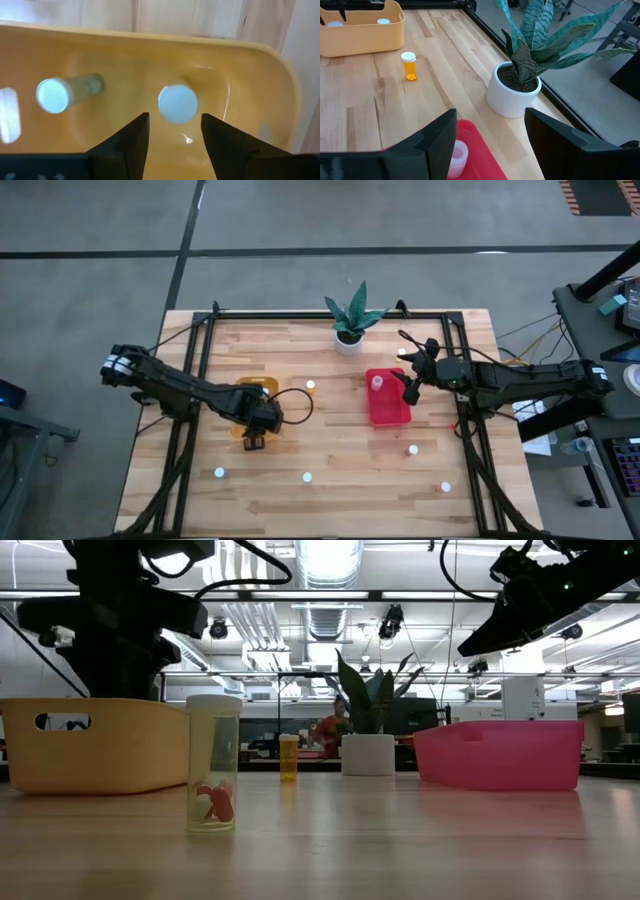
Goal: Pick and place medicine bottles into bin by pill shape (circle, oval)
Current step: Put the top pink capsule bottle into the red bin
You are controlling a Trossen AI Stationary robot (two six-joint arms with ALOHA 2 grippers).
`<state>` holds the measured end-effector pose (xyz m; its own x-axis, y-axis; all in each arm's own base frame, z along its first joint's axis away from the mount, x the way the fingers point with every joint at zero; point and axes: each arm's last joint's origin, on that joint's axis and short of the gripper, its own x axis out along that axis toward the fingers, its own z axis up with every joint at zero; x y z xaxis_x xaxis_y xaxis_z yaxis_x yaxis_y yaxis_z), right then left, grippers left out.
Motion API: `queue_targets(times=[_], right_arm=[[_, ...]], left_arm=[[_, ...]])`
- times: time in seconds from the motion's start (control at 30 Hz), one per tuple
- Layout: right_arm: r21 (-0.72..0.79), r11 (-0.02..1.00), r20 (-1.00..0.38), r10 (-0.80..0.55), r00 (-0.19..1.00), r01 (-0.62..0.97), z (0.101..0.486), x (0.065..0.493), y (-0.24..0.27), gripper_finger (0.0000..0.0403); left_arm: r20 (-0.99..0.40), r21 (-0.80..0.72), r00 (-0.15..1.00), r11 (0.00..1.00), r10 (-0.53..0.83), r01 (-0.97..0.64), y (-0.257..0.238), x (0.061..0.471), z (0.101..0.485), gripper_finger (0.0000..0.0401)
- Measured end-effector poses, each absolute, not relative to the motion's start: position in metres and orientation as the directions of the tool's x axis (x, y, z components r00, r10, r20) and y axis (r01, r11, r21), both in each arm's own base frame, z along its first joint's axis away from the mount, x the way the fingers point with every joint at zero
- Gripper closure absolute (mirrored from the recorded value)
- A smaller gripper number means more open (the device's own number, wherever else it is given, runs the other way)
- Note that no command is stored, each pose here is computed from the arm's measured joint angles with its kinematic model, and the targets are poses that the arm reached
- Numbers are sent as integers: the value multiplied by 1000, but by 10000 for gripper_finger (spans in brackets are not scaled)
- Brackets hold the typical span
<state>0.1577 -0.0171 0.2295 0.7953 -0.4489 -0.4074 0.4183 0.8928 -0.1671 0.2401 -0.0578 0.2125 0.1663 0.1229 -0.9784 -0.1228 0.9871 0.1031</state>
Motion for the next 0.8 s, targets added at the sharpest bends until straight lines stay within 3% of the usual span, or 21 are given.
queue_targets(times=[0.43, 0.6, 0.8], right_arm=[[-155, 892, -407, -449, 795, 425, 229, 158, -17, 177], [-134, 890, -404, -450, 796, 435, 230, 158, -17, 177], [-82, 882, -397, -457, 796, 465, 232, 158, -17, 177]], left_arm=[[-934, 73, 344, 994, 97, -81, -56, 237, 268, 237], [-850, 134, 508, 990, 137, -44, -53, 236, 295, 237], [-624, 219, 772, 975, 117, 29, -48, 233, 308, 237]])
